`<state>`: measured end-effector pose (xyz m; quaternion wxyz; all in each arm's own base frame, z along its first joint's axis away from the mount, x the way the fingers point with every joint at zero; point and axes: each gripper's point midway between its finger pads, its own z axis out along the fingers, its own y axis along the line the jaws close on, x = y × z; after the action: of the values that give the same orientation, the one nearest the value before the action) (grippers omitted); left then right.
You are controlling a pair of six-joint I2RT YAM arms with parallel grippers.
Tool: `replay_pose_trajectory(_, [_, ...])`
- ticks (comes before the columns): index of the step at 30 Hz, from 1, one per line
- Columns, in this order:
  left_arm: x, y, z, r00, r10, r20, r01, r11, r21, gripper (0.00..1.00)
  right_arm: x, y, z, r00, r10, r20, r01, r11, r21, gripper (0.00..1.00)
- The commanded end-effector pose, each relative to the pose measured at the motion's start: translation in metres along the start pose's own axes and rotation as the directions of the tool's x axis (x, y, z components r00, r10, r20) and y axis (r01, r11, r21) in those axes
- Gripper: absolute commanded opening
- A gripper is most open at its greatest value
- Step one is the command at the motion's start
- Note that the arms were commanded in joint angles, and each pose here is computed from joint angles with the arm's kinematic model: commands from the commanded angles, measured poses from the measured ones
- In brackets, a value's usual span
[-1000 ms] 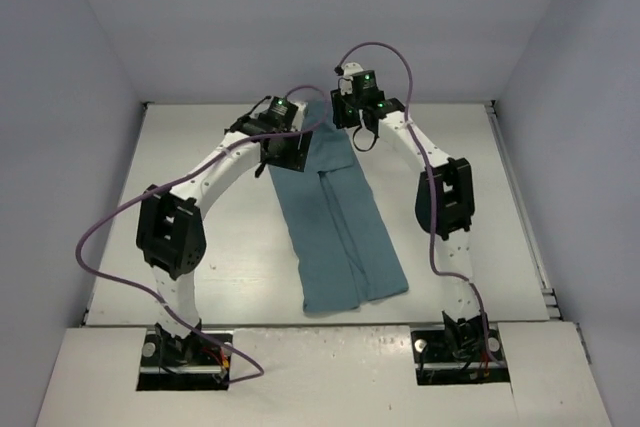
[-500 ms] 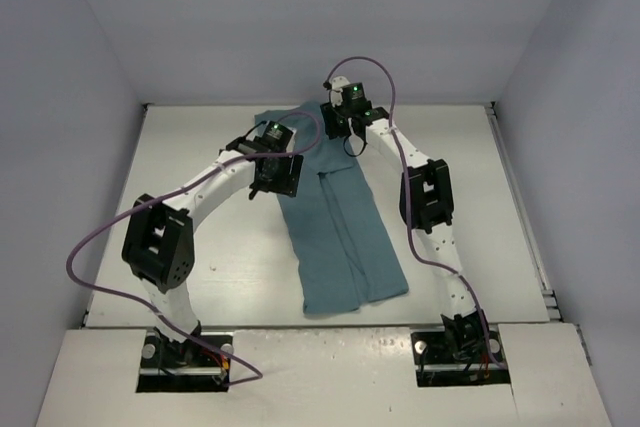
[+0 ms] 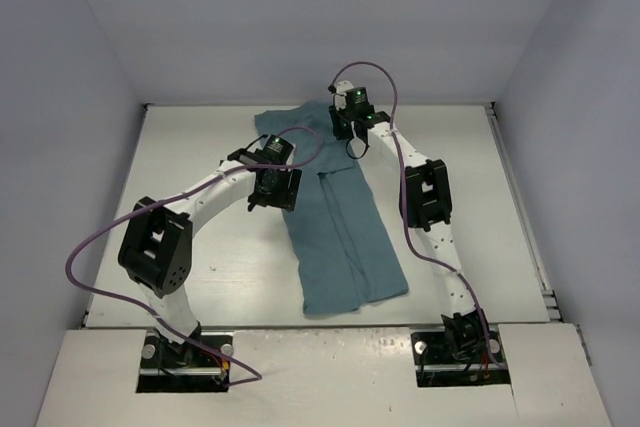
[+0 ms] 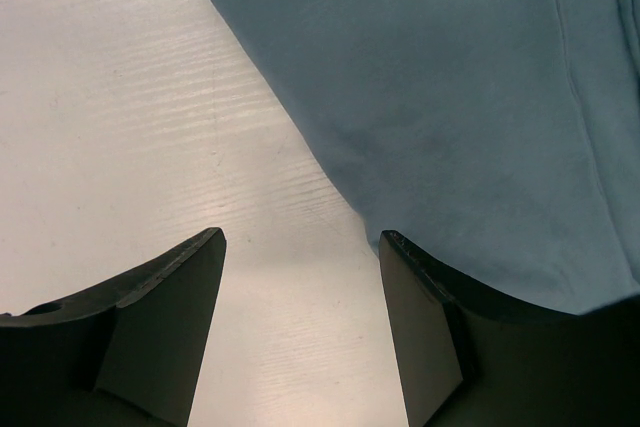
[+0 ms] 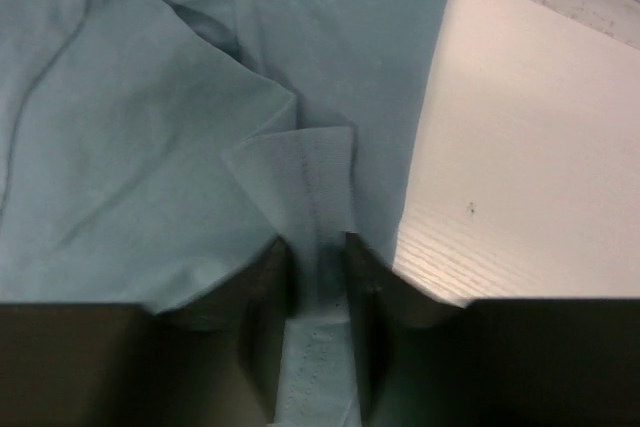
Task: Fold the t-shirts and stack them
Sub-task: Rotate the tshirt 90 degrees
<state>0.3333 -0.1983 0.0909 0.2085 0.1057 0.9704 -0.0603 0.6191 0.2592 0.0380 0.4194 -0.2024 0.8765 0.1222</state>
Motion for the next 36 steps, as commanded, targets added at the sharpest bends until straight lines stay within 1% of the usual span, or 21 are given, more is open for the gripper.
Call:
replay_pose_trajectory(1, [-0.022, -0.004, -0.029, 0.994, -0.013, 0.110, 0.011, 1.000, 0.021, 0.60, -0.060, -0.008, -0.023, 0.988, -0.030, 0.148, 0.024, 0.999, 0.042, 0.05])
replay_pose_trajectory(3, [-0.020, -0.004, -0.029, 0.994, -0.013, 0.108, 0.011, 1.000, 0.021, 0.60, -0.072, -0.008, -0.033, 0.984, -0.061, 0.166, 0.049, 0.996, 0.074, 0.02])
replay_pose_trajectory(6, [-0.019, -0.004, -0.029, 0.994, -0.014, 0.108, 0.012, 1.000, 0.021, 0.60, -0.087, -0.007, -0.047, 0.977, -0.104, 0.185, 0.084, 0.990, 0.117, 0.02])
replay_pose_trajectory(8, [-0.019, -0.004, -0.028, 0.994, -0.012, 0.107, 0.010, 1.000, 0.021, 0.60, -0.089, -0.008, -0.051, 0.975, -0.129, 0.181, 0.103, 0.983, 0.150, 0.04])
replay_pose_trajectory(10, [-0.018, -0.004, -0.027, 0.994, -0.011, 0.105, 0.009, 1.000, 0.021, 0.60, -0.085, -0.006, -0.051, 0.975, -0.144, 0.169, 0.117, 0.980, 0.161, 0.09])
replay_pose_trajectory(12, [-0.019, -0.004, -0.027, 0.994, -0.011, 0.107, 0.009, 1.000, 0.020, 0.60, -0.081, -0.001, -0.050, 0.976, -0.150, 0.158, 0.127, 0.981, 0.145, 0.20])
replay_pose_trajectory(14, [-0.018, -0.003, -0.027, 0.995, -0.010, 0.103, 0.008, 1.000, 0.019, 0.60, -0.076, 0.004, -0.051, 0.978, -0.146, 0.149, 0.128, 0.984, 0.126, 0.28])
replay_pose_trajectory(16, [-0.017, -0.003, -0.026, 0.995, -0.006, 0.101, 0.004, 1.000, 0.018, 0.60, -0.078, 0.009, -0.056, 0.978, -0.137, 0.156, 0.123, 0.988, 0.096, 0.31])
replay_pose_trajectory(17, [-0.016, -0.003, -0.026, 0.995, -0.005, 0.099, 0.003, 1.000, 0.018, 0.60, -0.077, 0.011, -0.058, 0.980, -0.122, 0.156, 0.111, 0.991, 0.080, 0.34])
replay_pose_trajectory(19, [-0.016, -0.003, -0.025, 0.995, -0.007, 0.098, 0.006, 1.000, 0.017, 0.60, -0.079, 0.005, -0.064, 0.983, -0.075, 0.165, 0.063, 0.995, 0.076, 0.35])
replay_pose_trajectory(20, [-0.015, -0.003, -0.025, 0.995, -0.006, 0.097, 0.004, 1.000, 0.017, 0.60, -0.080, 0.006, -0.064, 0.983, -0.071, 0.169, 0.061, 0.996, 0.064, 0.35])
replay_pose_trajectory(21, [-0.015, -0.003, -0.025, 0.995, -0.005, 0.096, 0.003, 1.000, 0.017, 0.60, -0.085, -0.005, -0.069, 0.983, 0.008, 0.186, -0.017, 0.999, 0.048, 0.35])
replay_pose_trajectory(24, [-0.014, -0.002, -0.026, 0.995, -0.004, 0.095, 0.002, 1.000, 0.017, 0.60, -0.093, -0.021, -0.080, 0.962, 0.168, 0.214, -0.160, 0.986, -0.052, 0.35])
replay_pose_trajectory(28, [-0.015, 0.001, -0.027, 0.994, 0.000, 0.106, 0.000, 1.000, -0.002, 0.60, -0.107, -0.038, -0.093, 0.923, 0.289, 0.254, -0.256, 0.954, -0.157, 0.35])
replay_pose_trajectory(30, [-0.015, 0.001, -0.026, 0.994, 0.002, 0.105, -0.002, 1.000, 0.000, 0.60, -0.104, -0.039, -0.091, 0.915, 0.319, 0.245, -0.277, 0.942, -0.191, 0.34])
replay_pose_trajectory(36, [-0.016, 0.001, -0.024, 0.995, 0.002, 0.103, -0.002, 1.000, 0.002, 0.60, -0.090, -0.044, -0.073, 0.904, 0.376, 0.203, -0.330, 0.916, -0.228, 0.29])
